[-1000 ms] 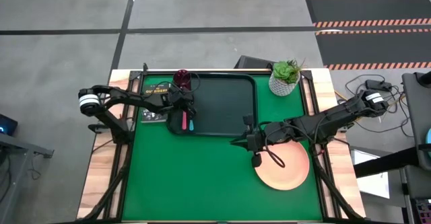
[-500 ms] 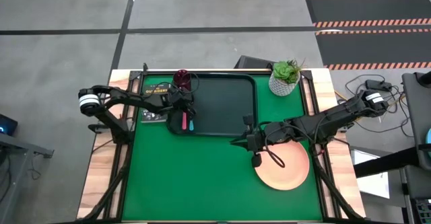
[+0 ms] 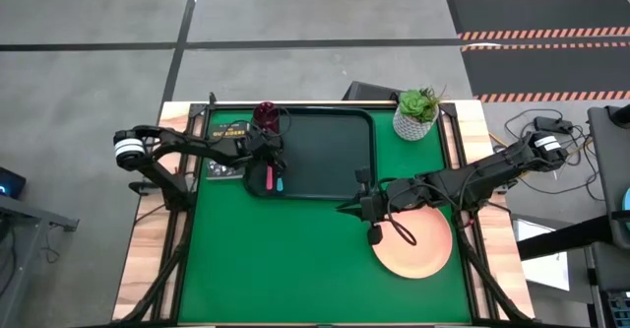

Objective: Pick and place plate/cup/fork/spoon on tray
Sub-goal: Put the blue spoon to the right of the pink fork on the black tray

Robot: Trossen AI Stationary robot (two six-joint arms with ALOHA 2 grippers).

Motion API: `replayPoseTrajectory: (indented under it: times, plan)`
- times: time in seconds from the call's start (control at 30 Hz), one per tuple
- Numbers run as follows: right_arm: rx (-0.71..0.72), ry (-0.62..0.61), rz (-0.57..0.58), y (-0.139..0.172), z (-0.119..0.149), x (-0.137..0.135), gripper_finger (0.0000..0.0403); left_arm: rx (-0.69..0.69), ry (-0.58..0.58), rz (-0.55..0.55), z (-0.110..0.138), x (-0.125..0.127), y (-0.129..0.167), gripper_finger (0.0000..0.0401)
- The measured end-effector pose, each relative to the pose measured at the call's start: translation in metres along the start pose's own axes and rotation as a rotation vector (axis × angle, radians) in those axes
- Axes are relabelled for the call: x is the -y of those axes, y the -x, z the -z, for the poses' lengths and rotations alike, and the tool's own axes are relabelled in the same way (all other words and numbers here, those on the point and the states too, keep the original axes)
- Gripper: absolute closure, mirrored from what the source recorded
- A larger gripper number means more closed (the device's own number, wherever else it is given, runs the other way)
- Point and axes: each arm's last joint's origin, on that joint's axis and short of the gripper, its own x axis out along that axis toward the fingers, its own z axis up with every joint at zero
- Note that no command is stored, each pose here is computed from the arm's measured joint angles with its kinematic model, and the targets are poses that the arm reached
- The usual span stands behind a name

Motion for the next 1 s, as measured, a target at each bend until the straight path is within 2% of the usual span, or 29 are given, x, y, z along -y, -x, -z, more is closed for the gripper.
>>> replayPoseTrajectory:
  times: [0.33,0.53,1.0]
  plan:
    - [-0.005,-0.007,-0.001,0.0,0.001,0.0,0.0394,-0.051,-0.016,0.066,0.0,-0.006,0.034,0.0401]
    - [-0.003,-0.007,-0.001,0.0,0.0,0.0,0.0394,-0.073,-0.038,0.059,0.003,-0.005,0.026,0.0401]
    - [-0.003,-0.007,-0.001,0.0,0.0,0.0,0.0394,-0.083,0.009,0.068,0.006,0.0,0.008,0.0401]
